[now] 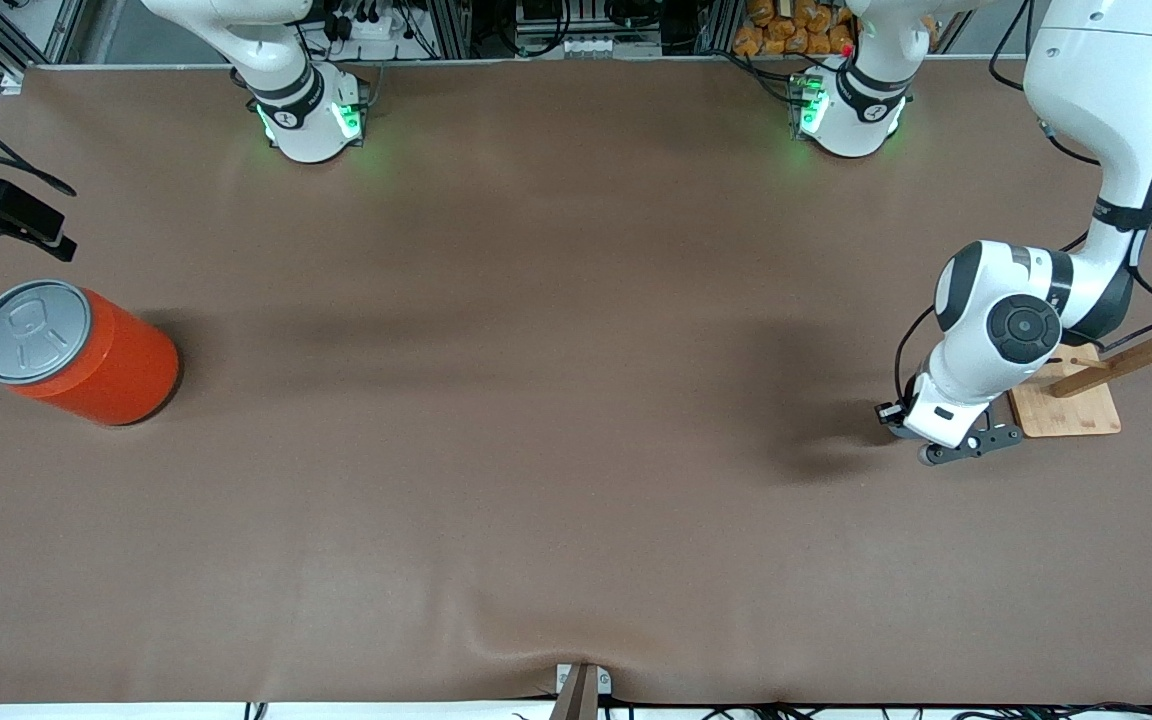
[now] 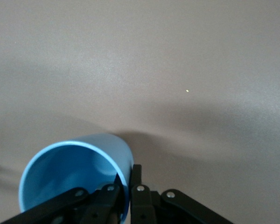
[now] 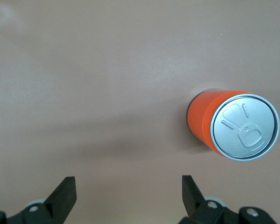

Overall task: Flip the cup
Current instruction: 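Rotate the blue cup upright and set it down with the left gripper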

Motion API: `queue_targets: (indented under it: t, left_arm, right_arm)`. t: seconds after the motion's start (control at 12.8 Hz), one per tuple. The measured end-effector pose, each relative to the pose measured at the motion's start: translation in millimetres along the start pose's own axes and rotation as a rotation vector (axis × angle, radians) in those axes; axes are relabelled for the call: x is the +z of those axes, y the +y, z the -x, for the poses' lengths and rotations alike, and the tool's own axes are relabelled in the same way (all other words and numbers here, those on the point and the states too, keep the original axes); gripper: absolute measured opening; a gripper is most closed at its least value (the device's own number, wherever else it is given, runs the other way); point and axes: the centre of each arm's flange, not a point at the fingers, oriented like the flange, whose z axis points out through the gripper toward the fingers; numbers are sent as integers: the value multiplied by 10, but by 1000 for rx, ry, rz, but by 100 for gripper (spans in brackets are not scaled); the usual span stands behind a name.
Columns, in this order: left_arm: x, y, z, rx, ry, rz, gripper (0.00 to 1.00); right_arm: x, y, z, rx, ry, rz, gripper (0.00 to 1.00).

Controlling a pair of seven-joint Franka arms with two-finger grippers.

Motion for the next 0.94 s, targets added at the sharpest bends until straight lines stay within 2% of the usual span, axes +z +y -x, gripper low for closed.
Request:
queue_targets:
  t: [0.63,0.7,0.94]
  left_arm:
    - [-319,-109,-305,-49,75,24,93]
    - [-407,-121,-353,-54,89,26,100]
    - [-746,-114,-444,-61,90,11,100]
  right_arm:
    - [1,0,0,0,-1,0,100]
    - [1,0,1,0,-1,0,100]
    - [1,0,0,0,-1,0,100]
